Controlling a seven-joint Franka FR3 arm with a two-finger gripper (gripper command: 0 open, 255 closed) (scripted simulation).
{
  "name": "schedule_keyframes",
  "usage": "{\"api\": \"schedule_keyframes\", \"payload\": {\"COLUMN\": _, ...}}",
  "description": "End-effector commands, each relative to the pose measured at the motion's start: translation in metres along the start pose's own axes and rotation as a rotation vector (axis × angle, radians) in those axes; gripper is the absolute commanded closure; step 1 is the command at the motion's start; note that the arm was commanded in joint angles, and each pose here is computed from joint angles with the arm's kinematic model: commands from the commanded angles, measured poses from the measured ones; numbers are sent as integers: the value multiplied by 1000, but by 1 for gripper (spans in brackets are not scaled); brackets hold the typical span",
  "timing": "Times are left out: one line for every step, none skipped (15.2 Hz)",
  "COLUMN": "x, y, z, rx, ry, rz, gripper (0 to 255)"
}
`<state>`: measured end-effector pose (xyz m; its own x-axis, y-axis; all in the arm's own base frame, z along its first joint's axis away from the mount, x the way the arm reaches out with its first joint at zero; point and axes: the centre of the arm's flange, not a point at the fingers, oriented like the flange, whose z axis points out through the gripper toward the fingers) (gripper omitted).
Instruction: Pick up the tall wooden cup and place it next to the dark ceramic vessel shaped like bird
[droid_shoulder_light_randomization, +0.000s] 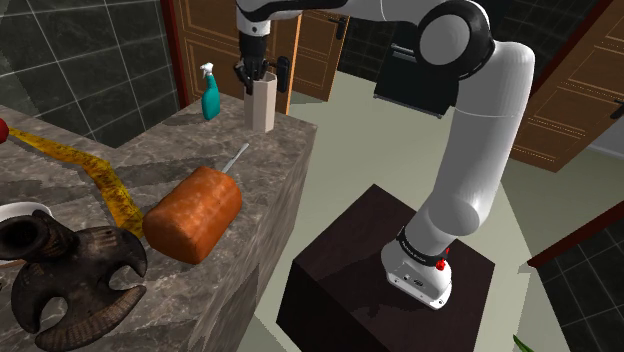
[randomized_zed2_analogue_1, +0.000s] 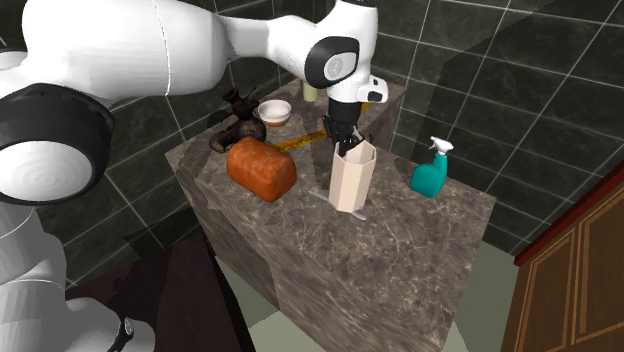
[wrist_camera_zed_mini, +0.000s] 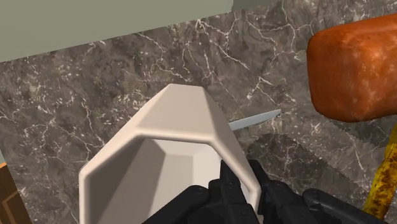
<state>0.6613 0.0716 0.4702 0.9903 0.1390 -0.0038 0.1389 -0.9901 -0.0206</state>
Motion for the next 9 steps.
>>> {"api": "schedule_keyframes", "payload": {"x": 1, "y": 1, "z": -11, "rx": 0, "ry": 1, "rz": 0, "gripper": 255}}
{"api": "schedule_keyframes", "payload": {"x": 1, "y": 1, "z": -17, "rx": 0, "ry": 1, "rz": 0, "gripper": 255}}
{"api": "schedule_keyframes", "payload": {"x": 1, "y": 1, "z": -22, "rx": 0, "ry": 1, "rz": 0, "gripper": 255}}
{"api": "schedule_keyframes", "payload": {"x": 1, "y": 0, "z": -27, "rx": 0, "ry": 1, "rz": 0, "gripper": 255}}
{"api": "schedule_keyframes", "payload": {"x": 1, "y": 0, "z": -33, "rx": 0, "ry": 1, "rz": 0, "gripper": 255}}
{"api": "schedule_keyframes", "payload": {"x": 1, "y": 0, "z": -38, "rx": 0, "ry": 1, "rz": 0, "gripper": 255}}
{"api": "schedule_keyframes", "payload": {"x": 0, "y": 0, "z": -43, "rx": 0, "ry": 1, "rz": 0, "gripper": 255}}
{"api": "schedule_keyframes", "payload": {"x": 0, "y": 0, "z": -48, "rx": 0, "ry": 1, "rz": 0, "gripper": 255}}
{"api": "schedule_keyframes", "payload": {"x": 0, "y": 0, "z": -54, "rx": 0, "ry": 1, "rz": 0, "gripper": 255}}
